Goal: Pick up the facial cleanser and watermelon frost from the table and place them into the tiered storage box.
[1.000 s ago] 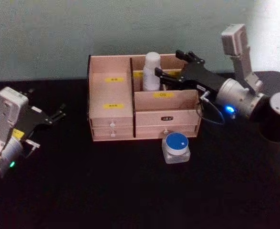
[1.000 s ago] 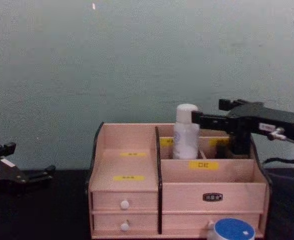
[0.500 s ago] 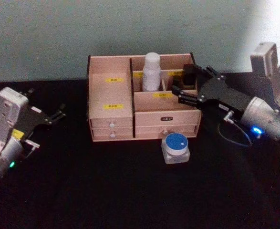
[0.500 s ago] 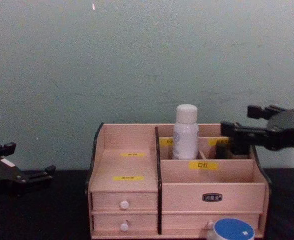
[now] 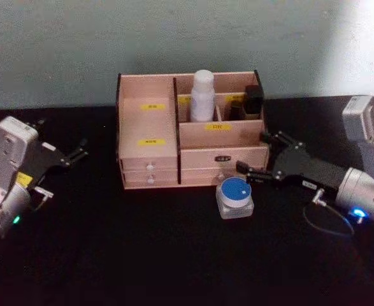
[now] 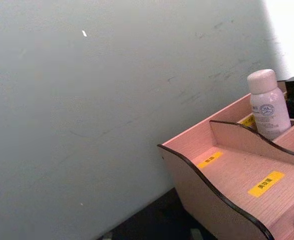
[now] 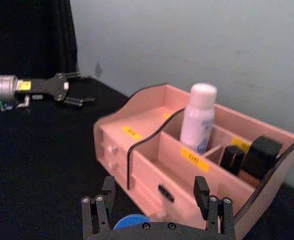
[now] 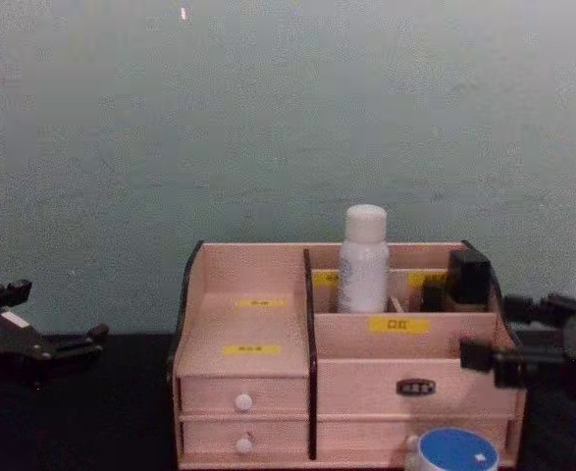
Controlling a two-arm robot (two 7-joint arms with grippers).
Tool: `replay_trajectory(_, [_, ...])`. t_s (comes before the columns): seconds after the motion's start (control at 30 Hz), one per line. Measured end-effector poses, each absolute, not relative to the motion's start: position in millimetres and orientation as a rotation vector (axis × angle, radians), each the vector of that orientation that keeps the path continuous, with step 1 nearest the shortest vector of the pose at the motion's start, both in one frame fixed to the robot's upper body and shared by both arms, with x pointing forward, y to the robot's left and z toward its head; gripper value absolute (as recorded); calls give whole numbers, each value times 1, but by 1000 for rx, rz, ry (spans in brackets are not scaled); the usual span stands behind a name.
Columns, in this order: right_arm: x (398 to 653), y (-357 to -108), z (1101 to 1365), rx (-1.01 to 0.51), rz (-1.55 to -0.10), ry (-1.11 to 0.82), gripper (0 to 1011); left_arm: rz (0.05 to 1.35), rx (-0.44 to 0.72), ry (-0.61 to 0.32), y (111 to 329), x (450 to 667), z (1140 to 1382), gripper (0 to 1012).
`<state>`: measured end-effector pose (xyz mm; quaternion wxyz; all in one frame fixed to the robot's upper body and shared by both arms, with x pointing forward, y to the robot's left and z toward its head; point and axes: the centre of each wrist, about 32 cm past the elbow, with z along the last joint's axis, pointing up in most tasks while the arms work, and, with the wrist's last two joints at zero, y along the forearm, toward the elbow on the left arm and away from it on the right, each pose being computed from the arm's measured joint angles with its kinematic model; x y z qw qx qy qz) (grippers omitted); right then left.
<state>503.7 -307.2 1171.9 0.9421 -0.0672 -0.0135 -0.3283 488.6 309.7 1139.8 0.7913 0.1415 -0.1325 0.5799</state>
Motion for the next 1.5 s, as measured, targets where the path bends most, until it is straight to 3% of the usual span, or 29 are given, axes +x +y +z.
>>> replay_trajectory(1.5, [510, -303, 1131, -278, -618, 79, 1003, 1248, 304, -285, 310, 489, 1140, 1001])
